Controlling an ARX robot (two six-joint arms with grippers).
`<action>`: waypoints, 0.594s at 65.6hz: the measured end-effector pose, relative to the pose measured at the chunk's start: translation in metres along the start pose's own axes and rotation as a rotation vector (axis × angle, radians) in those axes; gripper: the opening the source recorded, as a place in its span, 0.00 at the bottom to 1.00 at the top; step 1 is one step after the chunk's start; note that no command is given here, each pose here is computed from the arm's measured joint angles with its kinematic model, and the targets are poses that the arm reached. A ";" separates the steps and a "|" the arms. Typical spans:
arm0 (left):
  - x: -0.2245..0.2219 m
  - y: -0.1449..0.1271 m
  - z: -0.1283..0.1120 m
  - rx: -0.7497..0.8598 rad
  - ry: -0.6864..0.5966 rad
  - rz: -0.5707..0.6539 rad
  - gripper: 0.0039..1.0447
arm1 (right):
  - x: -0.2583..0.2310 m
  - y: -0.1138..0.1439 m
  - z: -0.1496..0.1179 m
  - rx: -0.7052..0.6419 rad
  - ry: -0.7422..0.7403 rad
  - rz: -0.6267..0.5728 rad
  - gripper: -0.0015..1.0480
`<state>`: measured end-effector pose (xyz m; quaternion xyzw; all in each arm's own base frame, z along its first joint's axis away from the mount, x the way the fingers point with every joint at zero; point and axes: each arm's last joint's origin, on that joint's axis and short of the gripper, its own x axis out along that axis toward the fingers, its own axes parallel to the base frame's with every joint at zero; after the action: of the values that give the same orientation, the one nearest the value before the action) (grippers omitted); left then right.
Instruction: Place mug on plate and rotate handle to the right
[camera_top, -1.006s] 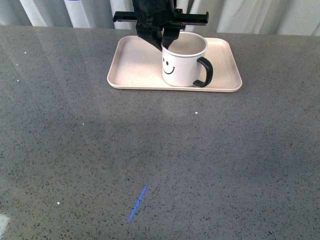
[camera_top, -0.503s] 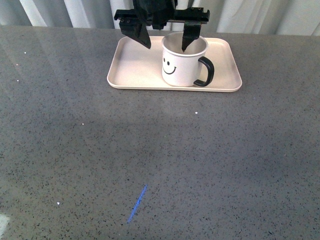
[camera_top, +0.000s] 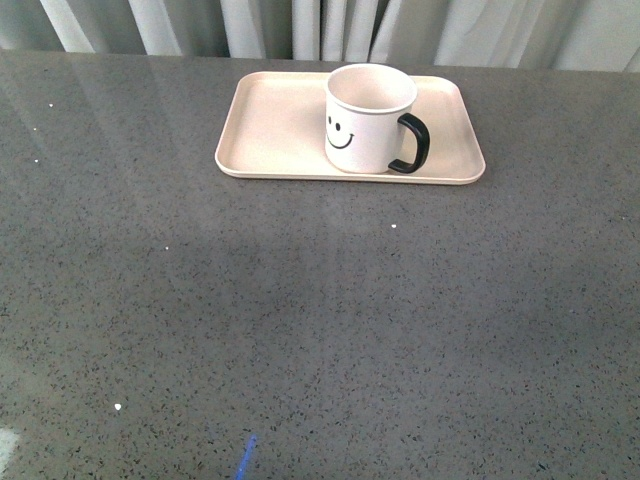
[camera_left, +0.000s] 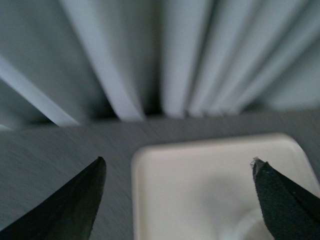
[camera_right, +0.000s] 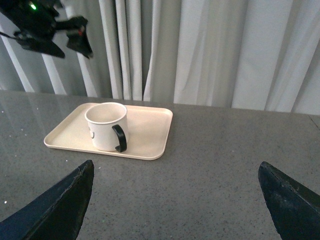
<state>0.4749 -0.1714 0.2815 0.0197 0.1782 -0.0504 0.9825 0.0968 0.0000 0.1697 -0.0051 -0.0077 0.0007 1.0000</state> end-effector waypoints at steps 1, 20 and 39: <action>-0.003 0.003 -0.002 -0.004 -0.033 0.019 0.75 | 0.000 0.000 0.000 0.000 0.000 -0.001 0.91; -0.125 0.093 -0.129 -0.056 -0.364 0.103 0.08 | 0.000 0.000 0.000 0.000 0.000 -0.002 0.91; -0.187 0.115 -0.173 -0.049 -0.353 0.096 0.01 | 0.000 0.000 0.000 0.000 0.000 -0.002 0.91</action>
<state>0.2526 -0.0299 0.1875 -0.0050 0.0029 -0.0015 1.0000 0.0968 0.0000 0.1697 -0.0051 -0.0077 0.0000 1.0000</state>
